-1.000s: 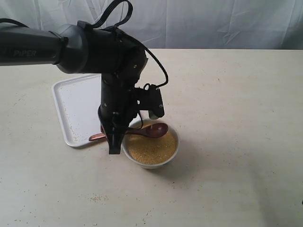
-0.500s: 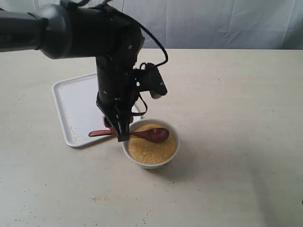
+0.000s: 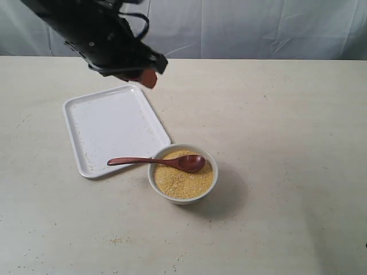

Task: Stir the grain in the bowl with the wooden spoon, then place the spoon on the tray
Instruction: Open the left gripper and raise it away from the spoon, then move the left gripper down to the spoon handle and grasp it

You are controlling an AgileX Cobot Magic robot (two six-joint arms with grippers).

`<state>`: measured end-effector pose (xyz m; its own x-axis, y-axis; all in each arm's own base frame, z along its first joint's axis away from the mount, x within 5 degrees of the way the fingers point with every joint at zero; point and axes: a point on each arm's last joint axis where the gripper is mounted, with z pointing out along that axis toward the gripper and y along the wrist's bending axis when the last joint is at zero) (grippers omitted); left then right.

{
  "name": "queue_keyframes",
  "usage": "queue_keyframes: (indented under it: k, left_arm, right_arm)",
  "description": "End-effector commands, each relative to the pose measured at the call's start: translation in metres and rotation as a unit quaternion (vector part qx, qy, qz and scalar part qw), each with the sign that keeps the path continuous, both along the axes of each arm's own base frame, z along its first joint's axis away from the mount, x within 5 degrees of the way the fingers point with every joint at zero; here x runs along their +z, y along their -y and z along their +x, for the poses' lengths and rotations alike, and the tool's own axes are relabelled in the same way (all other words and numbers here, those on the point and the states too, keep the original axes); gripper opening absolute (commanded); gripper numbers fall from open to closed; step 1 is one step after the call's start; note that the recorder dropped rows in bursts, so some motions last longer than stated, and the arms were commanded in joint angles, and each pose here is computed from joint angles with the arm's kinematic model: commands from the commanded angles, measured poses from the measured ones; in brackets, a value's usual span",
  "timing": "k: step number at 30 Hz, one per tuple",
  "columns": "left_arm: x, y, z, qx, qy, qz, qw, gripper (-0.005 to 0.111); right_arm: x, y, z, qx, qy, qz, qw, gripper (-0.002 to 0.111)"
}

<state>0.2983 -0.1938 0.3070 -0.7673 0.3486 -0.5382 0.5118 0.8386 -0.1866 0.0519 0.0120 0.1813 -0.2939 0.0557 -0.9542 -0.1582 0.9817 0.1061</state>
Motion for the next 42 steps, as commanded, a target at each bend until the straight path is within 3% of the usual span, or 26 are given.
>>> queue_keyframes:
  k: [1, 6, 9, 15, 19, 23, 25, 29, 32, 42]
  left_arm:
    - [0.022, -0.020, -0.032, 0.073, 0.067, -0.134, 0.986, 0.049]
    - [0.010, -0.059, -0.076, 0.187, 0.153, -0.260, 0.935, 0.049]
    - [-0.009, -0.083, -0.097, 0.239, 0.200, -0.282, 0.907, 0.049]
    - [-0.065, -0.108, -0.124, 0.336, 0.152, -0.312, 0.876, 0.056]
    - [-0.083, -0.100, -0.138, 0.291, 0.163, -0.330, 0.883, 0.060]
    - [-0.088, -0.091, -0.152, 0.254, 0.179, -0.406, 0.859, 0.060]
    - [-0.090, -0.090, -0.155, 0.257, 0.178, -0.431, 0.846, 0.060]
    - [-0.108, -0.081, -0.153, 0.279, 0.123, -0.422, 0.854, 0.060]
    - [-0.123, -0.074, -0.149, 0.307, 0.077, -0.424, 0.849, 0.060]
    - [-0.155, -0.057, -0.151, 0.418, -0.069, -0.468, 0.775, 0.060]
  right_arm:
    - [-0.001, 0.000, 0.000, -0.002, 0.006, -0.002, 1.000, -0.001]
    - [-0.001, 0.000, 0.000, -0.002, 0.006, -0.002, 1.000, -0.001]
    - [-0.001, 0.000, 0.000, -0.002, 0.006, -0.002, 1.000, -0.001]
    - [0.000, 0.000, 0.000, -0.002, 0.007, 0.000, 1.000, -0.001]
    - [0.000, 0.000, 0.000, -0.002, 0.007, 0.000, 1.000, -0.001]
    - [0.000, 0.000, 0.000, -0.002, 0.007, -0.001, 1.000, -0.001]
    - [0.000, 0.000, 0.000, -0.002, 0.007, -0.001, 1.000, -0.001]
    - [0.000, 0.000, 0.000, -0.002, 0.007, -0.001, 1.000, -0.001]
    - [-0.001, 0.000, 0.000, -0.002, 0.005, -0.002, 1.000, -0.001]
    - [-0.001, 0.000, 0.000, -0.002, 0.004, -0.002, 1.000, -0.001]
